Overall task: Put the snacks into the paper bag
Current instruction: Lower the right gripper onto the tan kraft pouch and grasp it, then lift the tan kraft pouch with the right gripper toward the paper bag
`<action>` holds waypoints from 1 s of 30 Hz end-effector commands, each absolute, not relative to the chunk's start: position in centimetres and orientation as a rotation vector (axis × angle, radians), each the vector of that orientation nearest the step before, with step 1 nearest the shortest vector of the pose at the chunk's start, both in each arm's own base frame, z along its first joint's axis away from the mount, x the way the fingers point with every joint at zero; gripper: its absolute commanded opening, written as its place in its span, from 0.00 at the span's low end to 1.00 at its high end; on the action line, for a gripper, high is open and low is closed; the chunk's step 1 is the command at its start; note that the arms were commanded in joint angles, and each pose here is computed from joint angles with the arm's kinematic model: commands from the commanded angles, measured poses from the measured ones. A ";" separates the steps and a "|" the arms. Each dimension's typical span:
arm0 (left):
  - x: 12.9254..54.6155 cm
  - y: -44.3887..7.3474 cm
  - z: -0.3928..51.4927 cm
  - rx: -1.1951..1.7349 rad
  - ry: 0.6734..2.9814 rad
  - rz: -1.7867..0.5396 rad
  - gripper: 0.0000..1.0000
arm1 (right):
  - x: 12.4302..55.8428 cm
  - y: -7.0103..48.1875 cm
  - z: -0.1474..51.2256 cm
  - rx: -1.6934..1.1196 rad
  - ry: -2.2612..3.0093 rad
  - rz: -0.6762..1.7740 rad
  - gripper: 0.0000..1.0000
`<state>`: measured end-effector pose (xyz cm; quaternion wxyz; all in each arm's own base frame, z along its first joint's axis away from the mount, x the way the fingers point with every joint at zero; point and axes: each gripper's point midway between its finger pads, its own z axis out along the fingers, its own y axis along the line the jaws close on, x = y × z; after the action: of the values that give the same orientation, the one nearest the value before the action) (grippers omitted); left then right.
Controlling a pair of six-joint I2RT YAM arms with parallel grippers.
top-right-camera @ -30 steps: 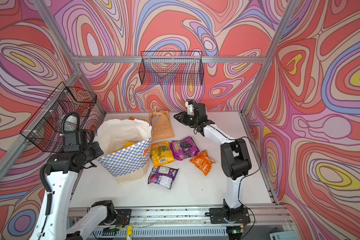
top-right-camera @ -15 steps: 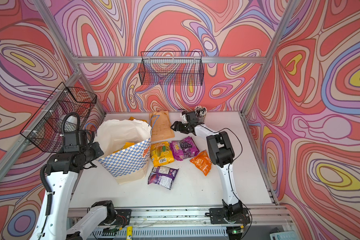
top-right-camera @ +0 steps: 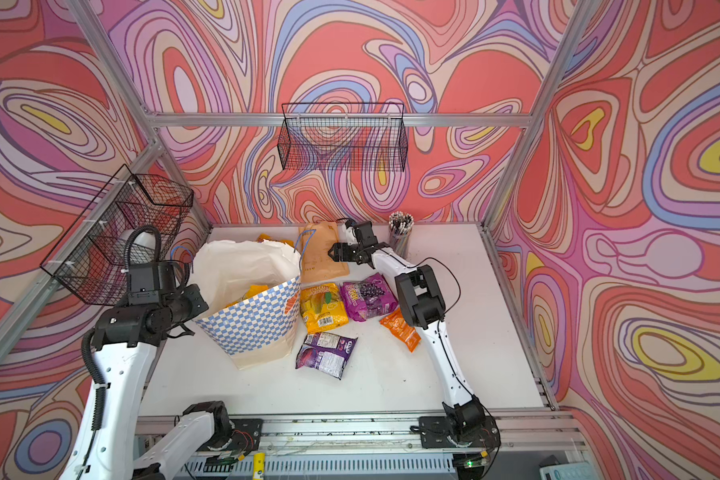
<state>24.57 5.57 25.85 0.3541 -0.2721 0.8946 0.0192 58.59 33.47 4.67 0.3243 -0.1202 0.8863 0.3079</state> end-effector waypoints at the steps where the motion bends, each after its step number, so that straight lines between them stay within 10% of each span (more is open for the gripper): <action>1: 24.3 5.6 25.7 -0.702 2.310 0.048 0.00 | 55.5 33.6 -1.6 -0.344 2.510 0.565 0.86; 8: 24.2 5.4 25.6 -0.700 2.313 0.030 0.00 | 53.0 34.7 -3.5 -0.314 2.591 0.452 0.77; 18: 23.8 5.0 25.9 -0.686 2.312 0.008 0.00 | 53.5 35.5 -1.4 -0.276 2.536 0.662 0.02; 30: 25.1 0.1 27.5 -0.516 2.314 -0.335 0.00 | 53.6 31.6 17.6 -0.152 2.253 0.867 0.00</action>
<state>24.71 2.05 26.19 0.3556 -0.2276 0.9035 -0.0743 53.68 32.20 9.49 0.3050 -0.0627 0.9007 0.3029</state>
